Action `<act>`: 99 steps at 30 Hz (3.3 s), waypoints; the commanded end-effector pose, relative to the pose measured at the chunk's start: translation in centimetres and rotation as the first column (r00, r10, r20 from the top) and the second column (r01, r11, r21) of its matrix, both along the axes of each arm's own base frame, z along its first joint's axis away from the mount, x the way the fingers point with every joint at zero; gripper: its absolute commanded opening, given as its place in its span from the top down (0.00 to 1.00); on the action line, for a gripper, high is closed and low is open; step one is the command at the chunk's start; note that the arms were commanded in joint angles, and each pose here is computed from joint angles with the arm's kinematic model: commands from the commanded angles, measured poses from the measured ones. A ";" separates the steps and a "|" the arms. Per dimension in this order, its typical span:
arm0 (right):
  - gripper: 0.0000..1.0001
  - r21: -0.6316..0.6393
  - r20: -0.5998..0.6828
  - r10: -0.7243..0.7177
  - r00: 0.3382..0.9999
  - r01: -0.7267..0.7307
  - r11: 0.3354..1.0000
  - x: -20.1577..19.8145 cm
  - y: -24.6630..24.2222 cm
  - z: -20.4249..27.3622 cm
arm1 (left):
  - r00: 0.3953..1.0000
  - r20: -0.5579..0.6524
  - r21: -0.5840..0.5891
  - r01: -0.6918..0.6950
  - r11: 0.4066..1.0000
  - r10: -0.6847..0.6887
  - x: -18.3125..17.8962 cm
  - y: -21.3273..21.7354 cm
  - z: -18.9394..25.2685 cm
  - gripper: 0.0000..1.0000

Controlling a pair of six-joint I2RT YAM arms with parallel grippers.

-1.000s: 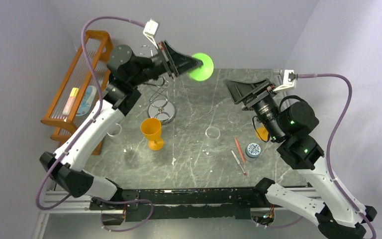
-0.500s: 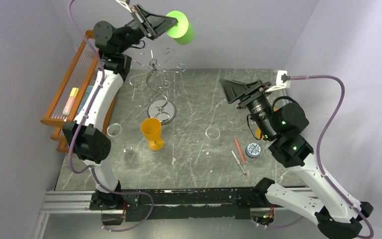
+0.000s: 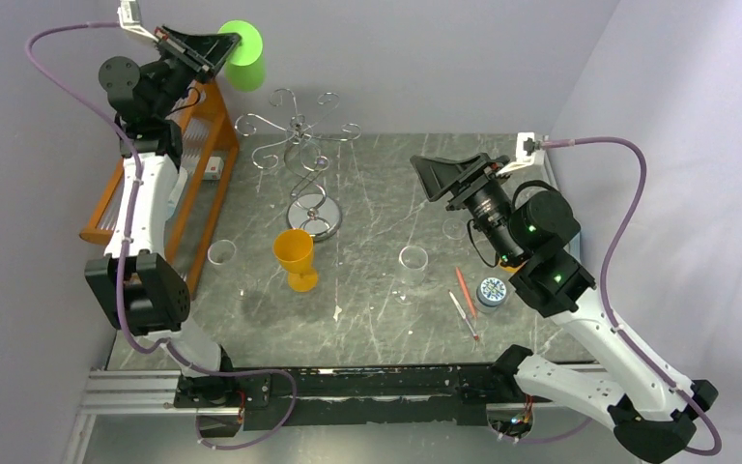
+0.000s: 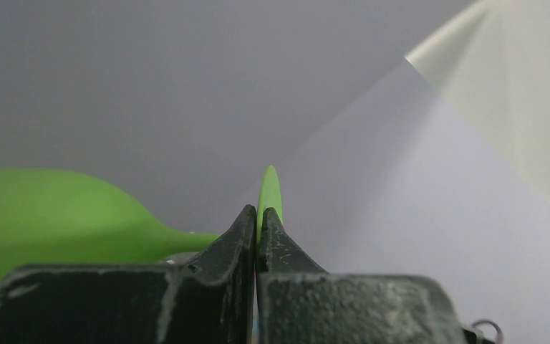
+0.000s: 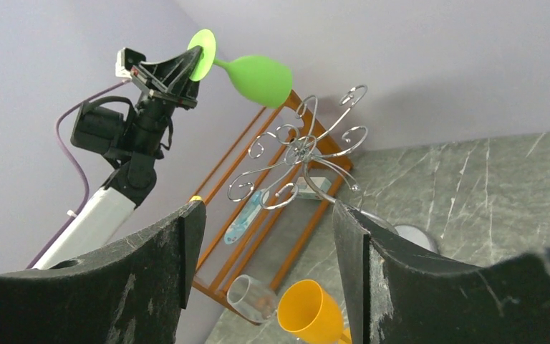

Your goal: Place the wine glass upside down on the wine glass rack

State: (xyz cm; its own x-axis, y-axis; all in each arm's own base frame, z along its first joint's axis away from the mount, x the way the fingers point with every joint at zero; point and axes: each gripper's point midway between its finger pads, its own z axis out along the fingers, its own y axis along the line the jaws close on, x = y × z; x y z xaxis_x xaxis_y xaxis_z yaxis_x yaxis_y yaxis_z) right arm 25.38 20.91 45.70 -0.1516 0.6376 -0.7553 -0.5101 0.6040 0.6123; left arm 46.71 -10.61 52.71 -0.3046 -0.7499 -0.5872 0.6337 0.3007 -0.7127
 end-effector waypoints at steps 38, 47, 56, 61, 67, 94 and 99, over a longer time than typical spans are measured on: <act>0.32 0.037 -0.167 -0.084 0.982 0.092 0.995 0.8 -1.5 -4.6 | 0.869 -0.494 -0.123 -0.072 0.990 0.002 3.2 -1.9 -11.2 0.95; 0.32 0.036 -0.180 -0.090 0.980 0.098 0.994 0.9 -1.5 -5.1 | 0.869 -0.491 -0.134 -0.008 0.991 -0.059 2.9 -4.7 -11.4 0.95; 0.32 0.036 -0.175 -0.081 0.981 0.089 0.995 1.5 -0.8 -5.3 | 0.868 -0.495 -0.128 -0.037 0.991 -0.032 5.1 -5.4 -11.6 0.95; 0.32 0.021 -0.135 -0.032 0.990 0.035 0.999 1.4 0.3 -4.7 | 0.858 -0.514 -0.128 -0.078 0.989 0.001 6.8 -5.0 -12.1 0.95; 0.31 0.029 -0.105 -0.009 0.994 0.013 1.000 1.1 0.6 -4.1 | 0.851 -0.526 -0.129 -0.102 0.986 0.020 7.9 -4.9 -12.5 0.95; 0.31 0.031 -0.131 -0.032 0.991 0.036 0.999 0.8 -0.2 -4.8 | 0.808 -0.537 0.024 -0.272 0.962 0.242 6.7 0.6 -12.9 0.83; 0.31 0.035 -0.135 -0.035 0.990 0.040 0.999 0.8 -0.3 -4.9 | 0.803 -0.536 0.083 -0.258 0.963 0.261 6.3 0.8 -13.6 0.72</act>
